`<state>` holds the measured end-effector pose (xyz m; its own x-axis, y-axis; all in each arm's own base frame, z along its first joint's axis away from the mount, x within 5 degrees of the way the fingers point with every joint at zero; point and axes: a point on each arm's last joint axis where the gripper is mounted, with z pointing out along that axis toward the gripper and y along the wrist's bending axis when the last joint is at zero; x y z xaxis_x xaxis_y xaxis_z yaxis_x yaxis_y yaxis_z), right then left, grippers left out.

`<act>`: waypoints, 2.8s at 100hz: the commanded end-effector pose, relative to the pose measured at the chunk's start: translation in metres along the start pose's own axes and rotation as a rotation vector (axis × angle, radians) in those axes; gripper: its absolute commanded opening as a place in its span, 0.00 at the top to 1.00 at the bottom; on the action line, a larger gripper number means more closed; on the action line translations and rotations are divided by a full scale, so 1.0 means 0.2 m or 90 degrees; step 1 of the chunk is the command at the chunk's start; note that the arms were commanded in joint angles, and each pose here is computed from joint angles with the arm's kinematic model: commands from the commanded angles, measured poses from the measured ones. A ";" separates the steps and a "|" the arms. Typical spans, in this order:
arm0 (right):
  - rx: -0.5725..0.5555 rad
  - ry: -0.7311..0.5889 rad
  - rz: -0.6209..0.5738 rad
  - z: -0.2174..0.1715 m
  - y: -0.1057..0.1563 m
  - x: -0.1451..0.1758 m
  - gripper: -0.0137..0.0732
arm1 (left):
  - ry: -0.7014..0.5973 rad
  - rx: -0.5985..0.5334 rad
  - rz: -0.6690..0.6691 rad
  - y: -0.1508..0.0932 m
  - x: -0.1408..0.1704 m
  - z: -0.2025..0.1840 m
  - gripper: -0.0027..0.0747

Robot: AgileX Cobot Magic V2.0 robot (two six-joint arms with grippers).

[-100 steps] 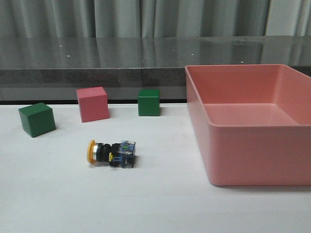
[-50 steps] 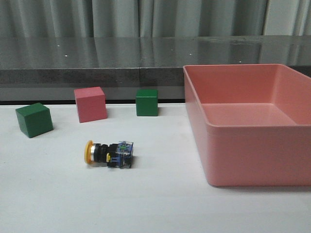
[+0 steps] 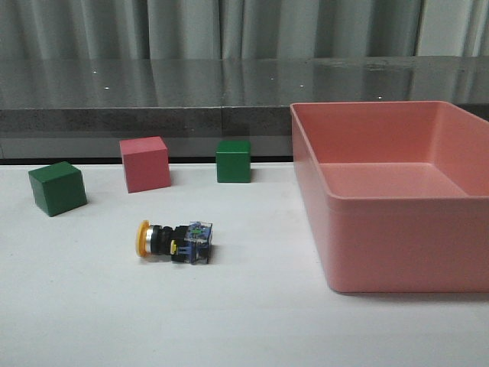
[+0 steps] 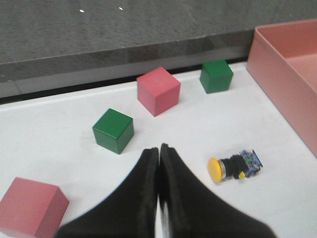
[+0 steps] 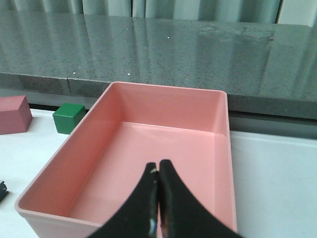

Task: Place and stand button with both arms
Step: 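Withdraw the right gripper back over the pink bin, then lower the left gripper around the lying button's black body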

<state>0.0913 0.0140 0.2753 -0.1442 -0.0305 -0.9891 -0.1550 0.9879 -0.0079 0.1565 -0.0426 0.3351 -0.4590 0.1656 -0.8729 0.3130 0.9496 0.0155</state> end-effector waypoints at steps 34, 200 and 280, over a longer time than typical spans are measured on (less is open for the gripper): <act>0.023 -0.049 0.004 -0.01 -0.02 -0.07 0.91 | 0.041 0.086 0.219 -0.14 -0.13 0.37 0.34; 0.023 -0.049 0.004 -0.01 -0.02 -0.07 0.91 | -0.039 0.601 0.229 -0.04 0.28 1.03 0.17; 0.023 -0.049 0.004 -0.01 -0.02 -0.07 0.91 | -0.089 0.598 0.253 -0.09 0.42 1.31 0.17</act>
<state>0.0913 0.0140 0.2753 -0.1442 -0.0305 -0.9891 -0.1550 0.9879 -0.0079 0.3287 -0.1023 0.1149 -0.1637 0.3961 -0.9035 0.9622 0.2663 -0.0576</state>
